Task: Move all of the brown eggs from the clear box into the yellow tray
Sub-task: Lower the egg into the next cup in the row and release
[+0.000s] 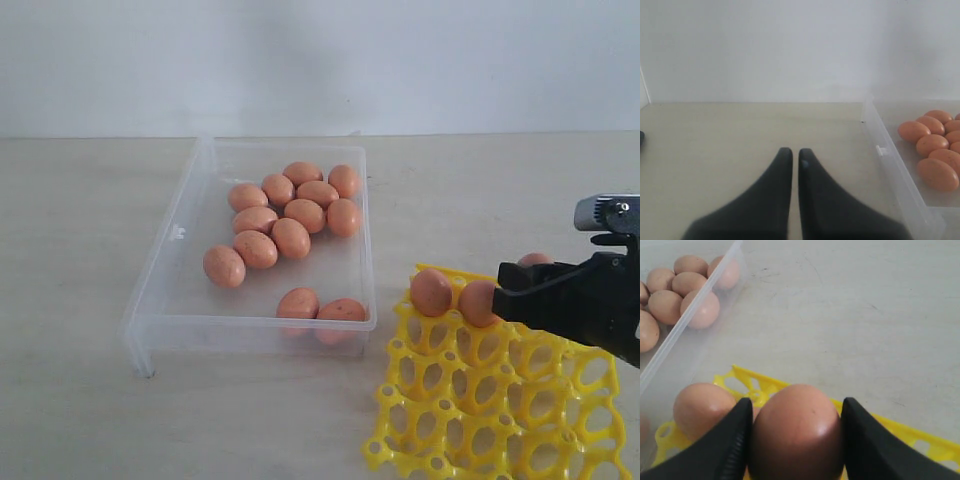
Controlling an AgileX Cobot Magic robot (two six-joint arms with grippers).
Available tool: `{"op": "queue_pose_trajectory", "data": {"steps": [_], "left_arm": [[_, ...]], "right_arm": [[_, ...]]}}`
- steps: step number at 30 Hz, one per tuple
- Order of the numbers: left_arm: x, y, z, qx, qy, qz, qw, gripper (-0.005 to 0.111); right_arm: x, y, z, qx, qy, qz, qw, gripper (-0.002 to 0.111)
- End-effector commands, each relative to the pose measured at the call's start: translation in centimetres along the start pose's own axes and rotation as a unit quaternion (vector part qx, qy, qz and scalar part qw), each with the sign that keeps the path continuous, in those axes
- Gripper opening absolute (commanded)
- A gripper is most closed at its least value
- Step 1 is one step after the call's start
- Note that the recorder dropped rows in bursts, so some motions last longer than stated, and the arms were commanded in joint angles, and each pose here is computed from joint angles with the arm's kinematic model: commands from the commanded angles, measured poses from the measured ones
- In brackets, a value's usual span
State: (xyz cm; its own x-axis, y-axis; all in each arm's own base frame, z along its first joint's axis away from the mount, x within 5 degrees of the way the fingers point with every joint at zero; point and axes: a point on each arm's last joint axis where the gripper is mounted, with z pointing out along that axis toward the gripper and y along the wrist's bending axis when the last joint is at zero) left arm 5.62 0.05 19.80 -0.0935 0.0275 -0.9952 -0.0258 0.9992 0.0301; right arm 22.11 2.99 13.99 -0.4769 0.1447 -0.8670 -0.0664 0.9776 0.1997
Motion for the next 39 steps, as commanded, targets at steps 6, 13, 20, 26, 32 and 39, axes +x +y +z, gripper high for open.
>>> {"op": "queue_pose_trajectory", "data": {"steps": [6,13,20,26,32,39], "left_arm": [[0.08,0.00,0.00,0.000,-0.002,0.001,1.000,0.004],[0.08,0.00,0.00,0.000,-0.002,0.001,1.000,0.004],[0.08,0.00,0.00,0.000,-0.002,0.001,1.000,0.004],[0.08,0.00,0.00,0.000,-0.002,0.001,1.000,0.004],[0.08,0.00,0.00,0.000,-0.002,0.001,1.000,0.004],[0.08,0.00,0.00,0.000,-0.002,0.001,1.000,0.004]], "right_arm": [[0.49,-0.17,0.02,0.008,0.032,-0.006,0.999,0.000],[0.52,-0.18,0.02,0.008,0.033,-0.006,0.999,0.001],[0.55,-0.18,0.02,0.008,0.035,-0.006,0.999,0.030],[0.85,-0.26,-0.01,0.013,0.052,-0.006,0.999,0.046],[0.87,-0.27,-0.01,0.013,0.052,-0.003,0.999,0.047],[0.55,-0.18,-0.01,0.009,0.036,-0.002,0.999,0.047]]}}
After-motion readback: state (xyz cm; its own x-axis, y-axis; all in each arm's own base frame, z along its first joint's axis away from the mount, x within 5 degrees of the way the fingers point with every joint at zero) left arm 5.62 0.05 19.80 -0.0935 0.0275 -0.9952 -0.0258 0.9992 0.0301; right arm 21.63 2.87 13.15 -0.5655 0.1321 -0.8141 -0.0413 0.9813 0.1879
